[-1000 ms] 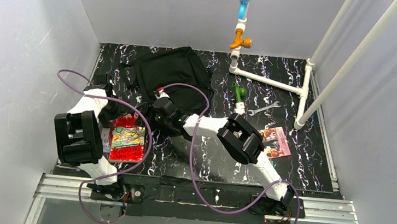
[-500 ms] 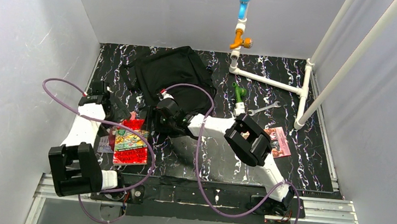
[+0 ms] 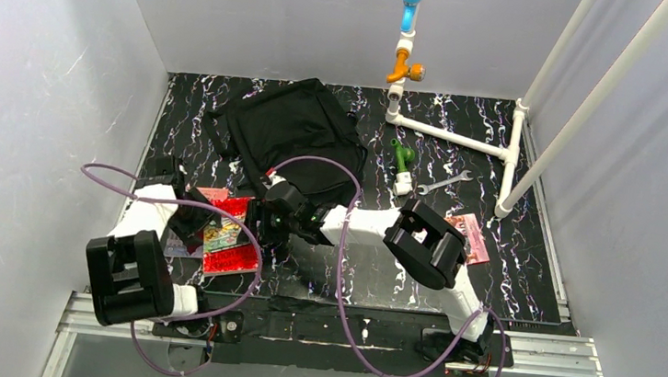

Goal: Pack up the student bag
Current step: Pick up the book from the center of the board.

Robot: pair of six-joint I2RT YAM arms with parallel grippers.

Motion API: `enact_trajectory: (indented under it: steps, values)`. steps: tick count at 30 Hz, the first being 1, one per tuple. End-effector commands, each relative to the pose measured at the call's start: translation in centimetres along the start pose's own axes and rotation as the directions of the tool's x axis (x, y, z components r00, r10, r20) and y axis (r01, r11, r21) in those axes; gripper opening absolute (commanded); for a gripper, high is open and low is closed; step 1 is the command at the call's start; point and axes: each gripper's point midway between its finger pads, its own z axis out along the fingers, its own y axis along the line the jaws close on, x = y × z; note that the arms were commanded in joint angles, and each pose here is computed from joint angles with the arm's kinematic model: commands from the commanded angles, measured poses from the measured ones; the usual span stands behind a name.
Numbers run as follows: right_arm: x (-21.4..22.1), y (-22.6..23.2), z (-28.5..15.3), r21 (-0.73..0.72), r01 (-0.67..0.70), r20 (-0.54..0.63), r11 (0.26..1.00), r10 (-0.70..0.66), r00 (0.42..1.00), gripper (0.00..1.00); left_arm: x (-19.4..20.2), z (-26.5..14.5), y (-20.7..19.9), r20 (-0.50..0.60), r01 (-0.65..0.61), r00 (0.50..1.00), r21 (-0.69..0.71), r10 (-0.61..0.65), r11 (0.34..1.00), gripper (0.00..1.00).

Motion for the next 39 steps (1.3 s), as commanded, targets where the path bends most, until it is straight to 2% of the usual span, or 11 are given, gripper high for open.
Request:
enact_trajectory:
  steps: [1, 3, 13, 20, 25, 26, 27, 29, 33, 36, 39]
  values:
    - [-0.2, 1.0, -0.2, -0.048, 0.015, -0.002, 0.999, -0.015, 1.0, 0.71, 1.7, -1.7, -2.1, -0.031, 0.026, 0.999, 0.144, -0.022, 0.989, 0.5]
    - [-0.2, 1.1, -0.1, -0.055, 0.018, -0.005, 0.998, -0.018, 1.0, 0.69, 2.1, -2.3, -2.9, -0.035, 0.03, 0.999, 0.199, -0.024, 0.98, 0.44]
    - [-0.1, 0.8, 0.1, -0.058, 0.002, -0.011, 0.998, -0.002, 1.0, 0.67, 3.3, -4.7, -5.7, -0.031, -0.013, 0.999, 0.4, 0.028, 0.917, 0.4]
    - [-0.1, 0.8, -0.4, -0.058, -0.006, -0.015, 0.998, 0.005, 1.0, 0.66, 2.8, -5.2, -5.0, 0.023, -0.074, 0.997, 0.363, 0.071, 0.929, 0.05]
    - [-1.1, 0.6, -3.4, 0.029, 0.117, -0.053, 0.993, -0.115, 0.992, 0.71, 1.7, -8.1, -5.8, 0.104, -0.127, 0.99, 0.386, 0.093, 0.914, 0.0]
    - [-1.7, 1.4, -5.4, 0.033, 0.159, -0.077, 0.987, -0.156, 0.985, 0.74, 1.4, -9.5, -6.5, 0.131, -0.142, 0.987, 0.419, 0.095, 0.897, 0.0]
    - [-2.8, 3.8, -10.3, -0.004, 0.248, -0.059, 0.969, -0.248, 0.967, 0.87, 1.1, -13.4, -8.5, 0.177, -0.159, 0.981, 0.517, 0.076, 0.841, 0.0]
    - [-4.7, 5.0, -16.1, -0.069, 0.214, 0.043, 0.974, -0.211, 0.976, 0.98, 0.7, -19.0, -11.0, 0.237, -0.177, 0.971, 0.63, 0.03, 0.756, 0.0]
    - [-10.0, 8.1, -24.2, -0.428, 0.027, 0.294, 0.903, 0.112, 0.949, 0.98, 2.0, -27.3, -15.4, 0.208, -0.179, 0.978, 0.808, 0.013, 0.562, 0.0]
    - [-12.5, 6.3, -26.7, -0.362, -0.008, 0.465, 0.932, 0.187, 0.865, 0.98, 3.7, -30.5, -18.5, 0.179, -0.165, 0.984, 0.896, 0.006, 0.412, 0.0]
    - [-13.4, 7.0, -28.5, -0.435, -0.005, 0.516, 0.9, 0.254, 0.818, 0.98, 4.7, -31.0, -20.0, 0.169, -0.161, 0.986, 0.909, 0.014, 0.385, 0.0]
